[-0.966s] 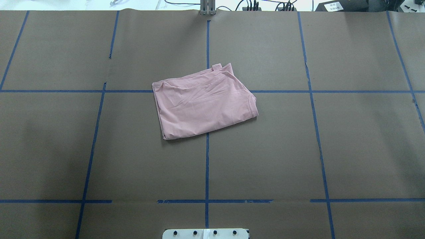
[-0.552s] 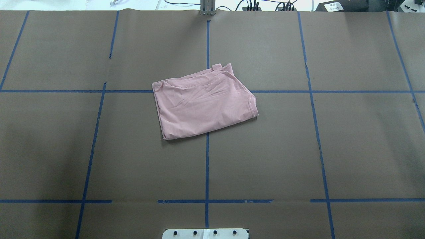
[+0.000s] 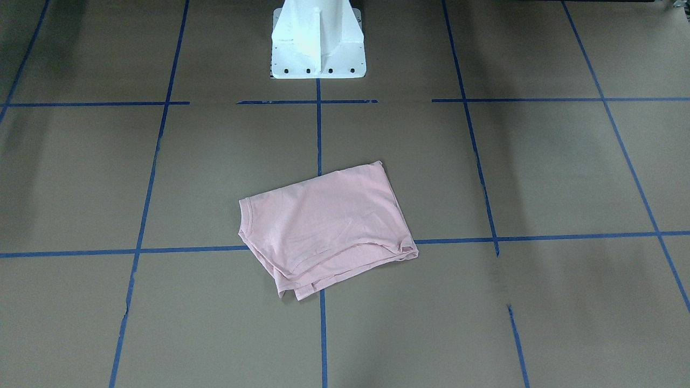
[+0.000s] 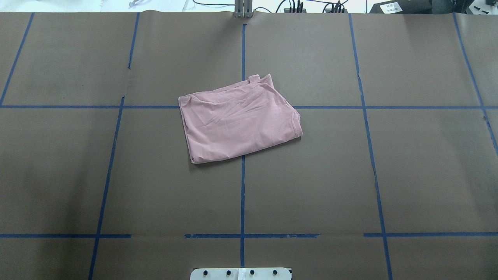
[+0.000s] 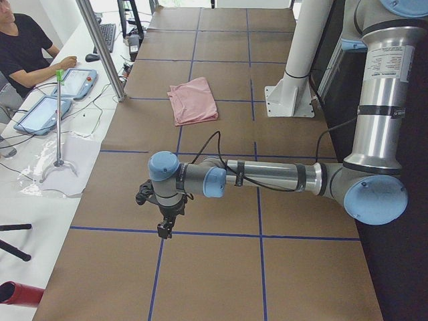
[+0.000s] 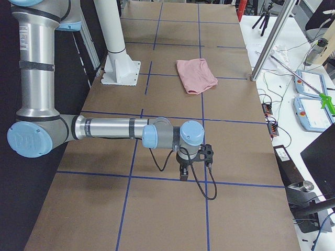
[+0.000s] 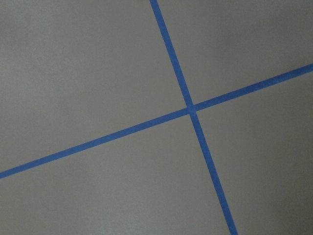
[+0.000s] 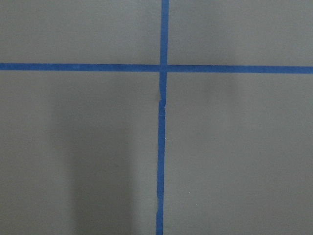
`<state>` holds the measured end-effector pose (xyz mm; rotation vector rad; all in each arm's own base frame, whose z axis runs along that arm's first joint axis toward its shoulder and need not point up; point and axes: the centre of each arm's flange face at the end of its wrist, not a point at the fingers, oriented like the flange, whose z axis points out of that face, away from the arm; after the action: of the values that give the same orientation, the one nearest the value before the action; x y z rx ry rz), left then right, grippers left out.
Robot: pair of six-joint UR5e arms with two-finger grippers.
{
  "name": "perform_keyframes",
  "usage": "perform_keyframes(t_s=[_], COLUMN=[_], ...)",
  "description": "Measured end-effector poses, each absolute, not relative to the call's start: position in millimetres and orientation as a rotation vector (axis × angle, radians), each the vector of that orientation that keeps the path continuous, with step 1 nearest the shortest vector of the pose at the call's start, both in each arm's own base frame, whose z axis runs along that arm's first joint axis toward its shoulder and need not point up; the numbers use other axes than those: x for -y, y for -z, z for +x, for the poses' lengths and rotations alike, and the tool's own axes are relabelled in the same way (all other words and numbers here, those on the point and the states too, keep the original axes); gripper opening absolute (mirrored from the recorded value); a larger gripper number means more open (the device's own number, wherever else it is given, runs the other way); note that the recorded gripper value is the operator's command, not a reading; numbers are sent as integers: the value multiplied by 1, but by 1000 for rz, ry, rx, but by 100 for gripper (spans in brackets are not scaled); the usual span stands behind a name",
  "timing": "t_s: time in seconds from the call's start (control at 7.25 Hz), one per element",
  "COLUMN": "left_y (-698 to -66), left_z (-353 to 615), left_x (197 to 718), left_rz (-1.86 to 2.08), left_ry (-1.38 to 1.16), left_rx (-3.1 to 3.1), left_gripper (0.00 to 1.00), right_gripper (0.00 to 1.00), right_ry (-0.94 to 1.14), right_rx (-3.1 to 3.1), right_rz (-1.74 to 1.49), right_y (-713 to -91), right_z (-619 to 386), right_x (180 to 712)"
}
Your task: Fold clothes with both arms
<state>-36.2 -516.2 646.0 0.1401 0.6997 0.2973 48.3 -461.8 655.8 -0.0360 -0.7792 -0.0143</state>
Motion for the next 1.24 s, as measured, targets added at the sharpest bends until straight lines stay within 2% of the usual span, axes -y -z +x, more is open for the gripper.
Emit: perform_keyframes(t_s=[0.55, 1.24], left_y=[-650, -653], left_z=[-37, -36], left_x=[513, 514], left_rz=[133, 79], left_ry=[-284, -148], left_rx=[-717, -728], left_gripper=[100, 100], right_gripper=[100, 100], right_ry=[-9, -30], right_rx=[777, 782], right_rz=[-58, -40], right_y=[-670, -665], right_z=[55, 65], right_x=[455, 455])
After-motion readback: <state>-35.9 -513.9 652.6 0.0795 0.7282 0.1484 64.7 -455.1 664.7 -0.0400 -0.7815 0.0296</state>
